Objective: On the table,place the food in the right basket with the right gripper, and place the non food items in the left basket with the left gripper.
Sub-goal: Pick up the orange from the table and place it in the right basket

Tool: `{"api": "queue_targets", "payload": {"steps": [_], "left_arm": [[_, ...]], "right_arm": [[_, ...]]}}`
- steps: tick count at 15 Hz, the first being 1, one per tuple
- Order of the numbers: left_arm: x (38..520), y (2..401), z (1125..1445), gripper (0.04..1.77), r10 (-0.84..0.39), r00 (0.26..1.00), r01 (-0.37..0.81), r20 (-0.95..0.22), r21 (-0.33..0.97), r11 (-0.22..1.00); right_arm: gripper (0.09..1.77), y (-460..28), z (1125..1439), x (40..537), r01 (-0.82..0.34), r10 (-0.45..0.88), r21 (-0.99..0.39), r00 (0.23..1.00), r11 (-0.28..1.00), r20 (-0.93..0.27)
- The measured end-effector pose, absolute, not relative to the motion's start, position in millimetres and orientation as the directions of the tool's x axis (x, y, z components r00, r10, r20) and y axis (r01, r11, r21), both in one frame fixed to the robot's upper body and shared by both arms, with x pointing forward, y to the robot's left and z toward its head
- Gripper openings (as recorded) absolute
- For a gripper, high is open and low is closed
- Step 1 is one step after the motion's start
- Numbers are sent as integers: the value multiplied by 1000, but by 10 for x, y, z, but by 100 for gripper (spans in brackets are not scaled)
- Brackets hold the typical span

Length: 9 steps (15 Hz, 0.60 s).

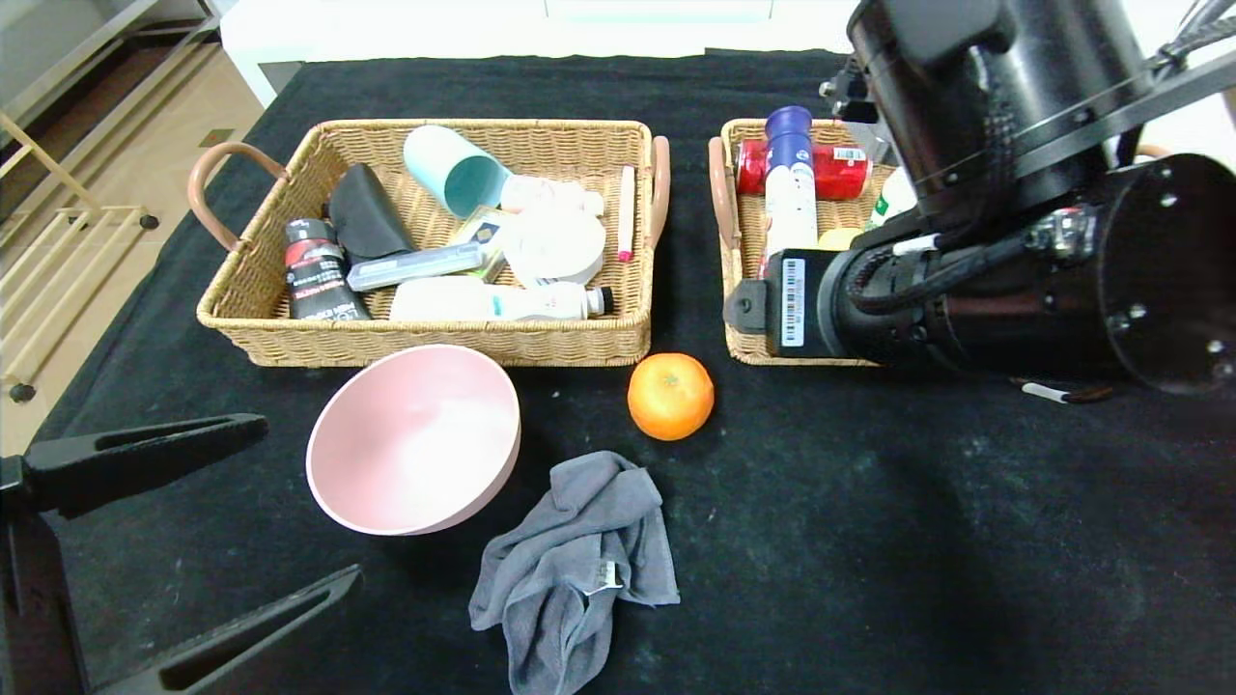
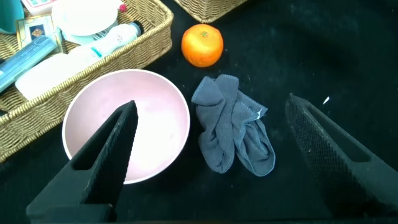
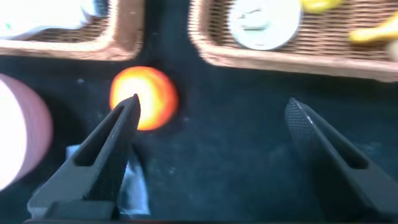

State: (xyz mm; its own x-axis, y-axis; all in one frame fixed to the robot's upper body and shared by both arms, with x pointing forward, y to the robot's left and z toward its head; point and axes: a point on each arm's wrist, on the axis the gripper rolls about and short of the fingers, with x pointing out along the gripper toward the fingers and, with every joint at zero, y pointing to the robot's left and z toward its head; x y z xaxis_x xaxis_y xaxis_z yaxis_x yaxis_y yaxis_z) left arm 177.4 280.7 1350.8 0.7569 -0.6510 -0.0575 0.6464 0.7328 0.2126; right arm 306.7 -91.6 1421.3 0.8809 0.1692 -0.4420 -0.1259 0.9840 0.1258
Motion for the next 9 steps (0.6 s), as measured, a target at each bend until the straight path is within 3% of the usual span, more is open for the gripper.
{"api": "queue_targets", "payload": {"steps": [9], "left_arm": [[1777, 2806, 13505, 172, -650, 757, 646, -59, 212, 733]], "right_arm": [[170, -306, 13796, 3163, -150, 163, 65, 876, 987, -454]]}}
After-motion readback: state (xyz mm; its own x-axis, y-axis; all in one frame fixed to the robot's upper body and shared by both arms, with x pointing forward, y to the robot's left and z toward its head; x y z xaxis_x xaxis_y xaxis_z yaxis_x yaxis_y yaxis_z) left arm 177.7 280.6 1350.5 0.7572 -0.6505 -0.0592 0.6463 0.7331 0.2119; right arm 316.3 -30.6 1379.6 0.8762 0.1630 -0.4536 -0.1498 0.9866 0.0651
